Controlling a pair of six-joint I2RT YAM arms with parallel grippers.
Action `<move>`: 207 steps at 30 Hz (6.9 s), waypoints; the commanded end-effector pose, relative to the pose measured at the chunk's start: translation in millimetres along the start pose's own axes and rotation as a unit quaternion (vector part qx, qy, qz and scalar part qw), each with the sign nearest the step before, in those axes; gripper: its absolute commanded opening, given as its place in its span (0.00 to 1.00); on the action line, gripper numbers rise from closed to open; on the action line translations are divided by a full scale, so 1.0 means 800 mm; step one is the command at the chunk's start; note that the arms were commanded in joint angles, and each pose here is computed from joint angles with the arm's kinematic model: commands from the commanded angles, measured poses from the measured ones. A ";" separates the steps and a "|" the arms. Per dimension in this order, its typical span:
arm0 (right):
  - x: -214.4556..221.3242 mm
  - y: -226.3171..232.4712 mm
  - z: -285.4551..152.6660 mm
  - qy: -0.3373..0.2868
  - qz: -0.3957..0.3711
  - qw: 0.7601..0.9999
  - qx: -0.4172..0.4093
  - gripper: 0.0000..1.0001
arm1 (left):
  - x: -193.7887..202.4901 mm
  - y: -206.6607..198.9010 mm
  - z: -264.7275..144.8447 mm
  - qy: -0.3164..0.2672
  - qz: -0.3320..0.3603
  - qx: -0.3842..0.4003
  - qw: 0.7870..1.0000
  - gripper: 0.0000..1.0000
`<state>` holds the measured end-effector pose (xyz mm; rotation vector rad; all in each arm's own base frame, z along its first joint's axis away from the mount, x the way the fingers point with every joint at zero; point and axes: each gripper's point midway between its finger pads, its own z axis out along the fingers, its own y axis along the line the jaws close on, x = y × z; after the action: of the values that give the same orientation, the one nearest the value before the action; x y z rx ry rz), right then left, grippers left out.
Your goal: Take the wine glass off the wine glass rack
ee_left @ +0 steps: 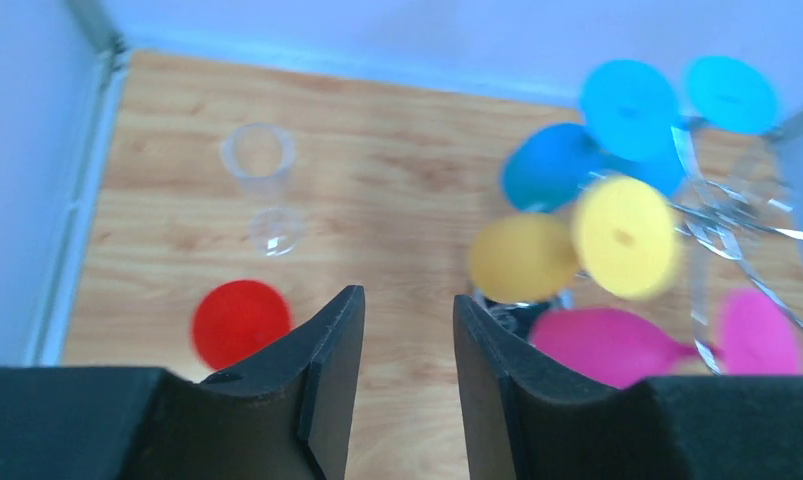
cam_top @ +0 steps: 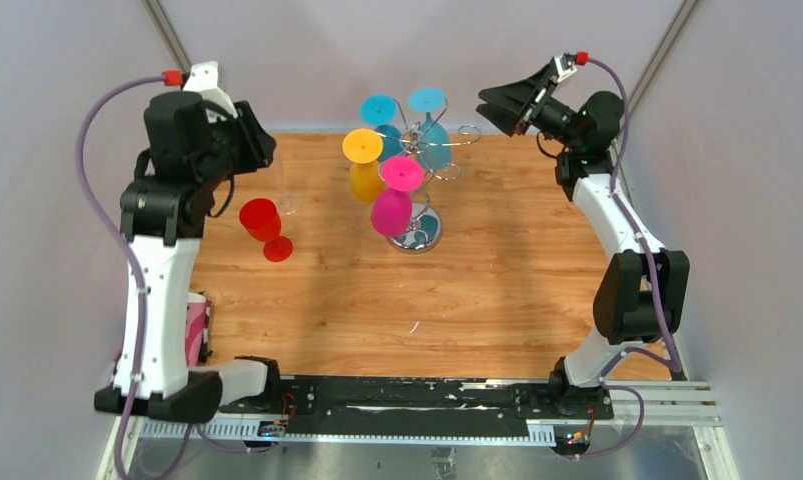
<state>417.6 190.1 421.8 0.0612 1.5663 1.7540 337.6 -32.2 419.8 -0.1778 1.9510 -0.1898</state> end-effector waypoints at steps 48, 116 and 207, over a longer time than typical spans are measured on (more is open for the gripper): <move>0.273 0.053 -0.009 0.126 -0.044 0.988 0.081 0.55 | 0.121 -0.188 -0.049 0.029 -0.076 0.316 0.945 0.57; 0.227 0.043 0.035 -0.102 0.022 0.988 0.113 0.33 | 0.160 -0.170 -0.058 0.041 -0.053 0.317 0.946 0.55; 0.215 0.035 0.071 -0.081 0.088 0.972 0.202 0.00 | 0.165 -0.172 -0.059 0.044 -0.049 0.324 0.944 0.51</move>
<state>298.4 336.8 378.2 0.5252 1.8619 1.5157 251.7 -189.5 346.5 0.1416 1.8776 -0.8973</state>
